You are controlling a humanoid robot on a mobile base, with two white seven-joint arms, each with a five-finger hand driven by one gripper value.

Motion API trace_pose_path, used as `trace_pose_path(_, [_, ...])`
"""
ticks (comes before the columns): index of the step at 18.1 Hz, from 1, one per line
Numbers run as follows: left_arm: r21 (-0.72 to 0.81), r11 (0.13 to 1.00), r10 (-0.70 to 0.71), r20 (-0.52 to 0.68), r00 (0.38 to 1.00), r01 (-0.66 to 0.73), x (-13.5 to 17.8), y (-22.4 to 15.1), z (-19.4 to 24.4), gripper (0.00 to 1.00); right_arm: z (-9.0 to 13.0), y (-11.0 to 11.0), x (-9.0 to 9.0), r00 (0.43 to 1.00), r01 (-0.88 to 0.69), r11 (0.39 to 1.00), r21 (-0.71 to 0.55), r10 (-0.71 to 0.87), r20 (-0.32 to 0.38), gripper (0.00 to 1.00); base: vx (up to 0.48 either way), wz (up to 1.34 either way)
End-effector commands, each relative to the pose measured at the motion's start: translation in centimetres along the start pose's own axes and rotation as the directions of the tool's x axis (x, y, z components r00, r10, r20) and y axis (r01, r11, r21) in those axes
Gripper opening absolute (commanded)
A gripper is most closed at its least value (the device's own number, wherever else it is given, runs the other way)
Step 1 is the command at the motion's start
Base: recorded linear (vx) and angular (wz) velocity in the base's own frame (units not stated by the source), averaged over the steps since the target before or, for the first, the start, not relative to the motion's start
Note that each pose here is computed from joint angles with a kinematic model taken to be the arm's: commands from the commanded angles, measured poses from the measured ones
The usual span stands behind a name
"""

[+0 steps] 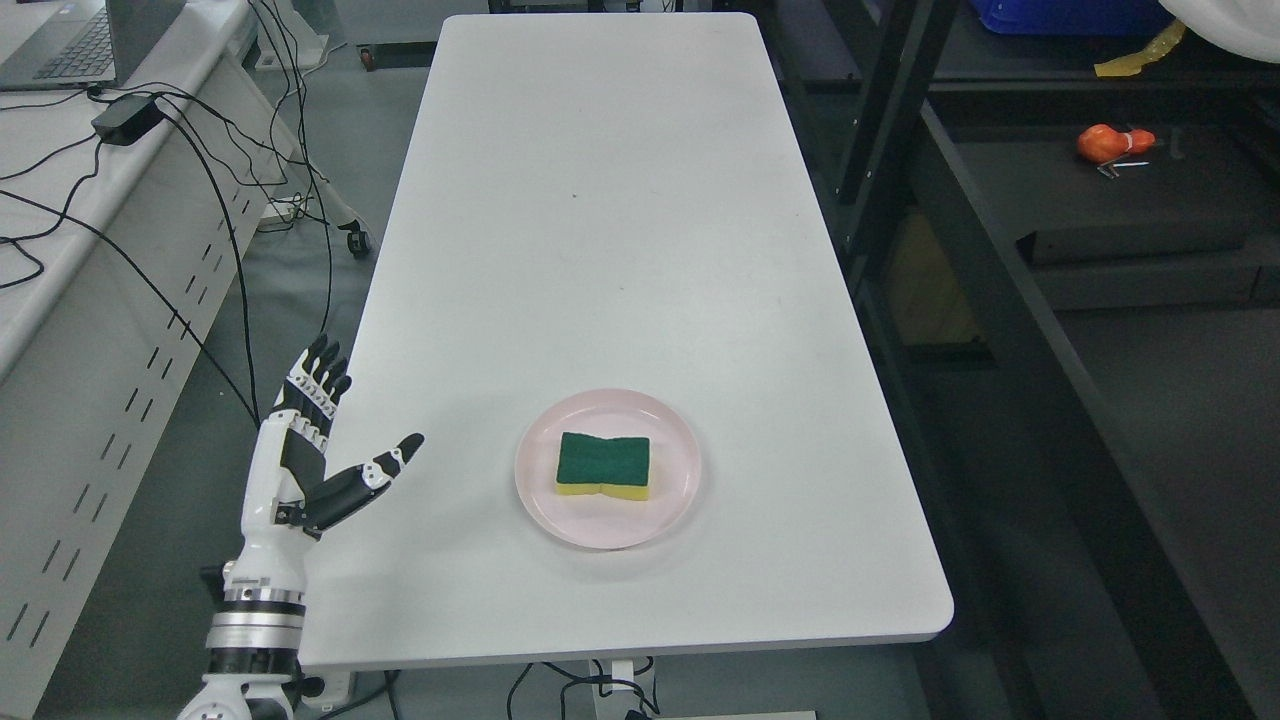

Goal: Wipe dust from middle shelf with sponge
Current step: 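Reach the left hand toward the green-and-yellow sponge on the pink plate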

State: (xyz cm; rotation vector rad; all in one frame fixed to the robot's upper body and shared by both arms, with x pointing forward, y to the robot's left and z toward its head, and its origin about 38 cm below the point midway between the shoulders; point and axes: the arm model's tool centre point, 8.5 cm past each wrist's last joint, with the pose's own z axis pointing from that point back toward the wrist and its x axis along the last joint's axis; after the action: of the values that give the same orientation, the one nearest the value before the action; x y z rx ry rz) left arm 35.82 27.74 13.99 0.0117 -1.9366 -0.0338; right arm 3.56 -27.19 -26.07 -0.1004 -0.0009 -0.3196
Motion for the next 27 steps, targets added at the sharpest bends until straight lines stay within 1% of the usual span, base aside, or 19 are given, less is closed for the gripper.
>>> trace_pose_path(1, [-0.009, 1.000, -0.011, -0.066, 0.998, 0.010, -1.1, 0.2, 1.1, 0.98, 0.0, -1.0, 0.9, 1.000, 0.002, 1.000, -0.014, -0.002, 0.022, 1.00, 0.000, 0.00])
trace_pose_path(3, [-0.019, 1.000, -0.007, -0.067, 0.998, 0.006, -1.1, -0.1, 1.0, 0.98, 0.0, -1.0, 0.9, 1.000, 0.002, 1.000, -0.014, -0.002, 0.022, 1.00, 0.000, 0.00])
trace_pose_path(5, [-0.045, 0.999, -0.022, -0.031, 0.999, 0.021, -0.5, -0.3, 0.2, 0.98, 0.0, -1.0, 0.9, 1.000, 0.001, 1.000, -0.014, -0.001, 0.022, 1.00, -0.006, -0.07])
trace_pose_path(6, [-0.102, 0.988, -0.116, 0.020, 0.993, 0.117, 0.9, 0.7, -1.3, 0.98, 0.0, -1.0, 0.9, 1.000, 0.002, 1.000, -0.014, -0.002, 0.022, 1.00, -0.010, -0.08])
trace_pose_path(7, [-0.171, 0.953, -0.242, 0.065, 0.968, 0.250, 1.7, 1.2, -2.7, 0.98, 0.0, -1.0, 0.9, 1.000, 0.002, 1.000, -0.014, -0.002, 0.022, 1.00, 0.003, 0.03])
trace_pose_path(8, [-0.236, 0.903, -0.338, 0.122, 0.933, 0.358, 2.5, 1.0, -3.8, 0.97, 0.0, -1.0, 0.9, 1.000, 0.002, 1.000, -0.014, -0.002, 0.022, 1.00, 0.003, 0.03])
trace_pose_path(9, [-0.294, 0.831, -0.429, 0.199, 0.881, 0.471, 3.2, 0.4, -4.9, 0.95, 0.0, -1.0, 0.9, 1.000, 0.002, 1.000, -0.014, -0.002, 0.022, 1.00, 0.015, 0.09])
trace_pose_path(10, [-0.358, 0.684, -0.554, 0.312, 0.772, 0.636, 4.3, -0.1, -6.3, 0.93, 0.0, -1.0, 0.9, 1.000, 0.002, 1.000, -0.014, -0.002, 0.022, 1.00, 0.015, 0.09])
trace_pose_path(11, [-0.371, 0.520, -0.652, 0.409, 0.638, 0.769, 5.6, -0.3, -8.3, 0.92, 0.0, -1.0, 0.9, 1.000, 0.001, 1.000, -0.014, -0.001, 0.022, 1.00, -0.004, 0.01])
trace_pose_path(12, [-0.369, 0.400, -0.699, 0.468, 0.540, 0.839, 6.4, -0.9, -9.8, 0.92, 0.0, -1.0, 0.9, 1.000, 0.002, 1.000, -0.014, -0.002, 0.022, 1.00, -0.004, -0.01])
trace_pose_path(13, [-0.351, 0.266, -0.724, 0.543, 0.427, 0.898, 7.0, -1.8, -11.1, 0.92, 0.0, -1.0, 0.9, 1.000, 0.002, 1.000, -0.014, -0.002, 0.022, 1.00, -0.004, -0.01])
trace_pose_path(14, [-0.331, 0.159, -0.725, 0.601, 0.338, 0.930, 7.5, -2.7, -11.8, 0.92, 0.0, -1.0, 0.9, 1.000, 0.001, 1.000, -0.014, -0.001, 0.022, 1.00, -0.001, 0.02])
trace_pose_path(15, [-0.320, 0.067, -0.713, 0.647, 0.269, 0.945, 7.6, -3.9, -12.3, 0.92, 0.0, -1.0, 0.9, 1.000, 0.002, 1.000, -0.014, -0.002, 0.022, 1.00, -0.001, 0.02])
trace_pose_path(16, [-0.322, 0.000, -0.698, 0.678, 0.231, 0.947, 7.6, -4.8, -12.4, 0.92, 0.0, -1.0, 0.9, 1.000, 0.002, 1.000, -0.014, -0.002, 0.022, 1.00, 0.002, 0.01])
trace_pose_path(18, [-0.341, -0.124, -0.642, 0.744, 0.187, 0.932, 7.6, -6.9, -12.6, 0.92, 0.0, -1.0, 0.9, 1.000, 0.002, 1.000, -0.014, -0.002, 0.022, 1.00, 0.001, 0.01])
trace_pose_path(20, [-0.340, -0.236, -0.572, 0.806, 0.152, 0.910, 6.6, -9.2, -11.7, 0.92, 0.0, -1.0, 0.9, 1.000, 0.002, 1.000, -0.014, -0.002, 0.022, 1.00, 0.000, 0.00])
trace_pose_path(23, [-0.315, -0.366, -0.513, 0.853, 0.093, 0.875, 5.3, -11.2, -10.9, 0.92, 0.0, -1.0, 0.9, 1.000, 0.002, 1.000, -0.014, -0.002, 0.022, 1.00, 0.000, 0.00])
trace_pose_path(25, [-0.314, -0.428, -0.492, 0.867, 0.073, 0.847, 4.5, -11.7, -10.4, 0.92, 0.0, -1.0, 0.9, 1.000, 0.002, 1.000, -0.014, -0.002, 0.022, 1.00, 0.000, 0.00])
trace_pose_path(27, [-0.297, -0.502, -0.474, 0.880, 0.028, 0.812, 2.8, -12.6, -9.8, 0.92, 0.0, -1.0, 0.9, 1.000, 0.001, 1.000, -0.014, 0.000, 0.022, 1.00, 0.000, 0.00])
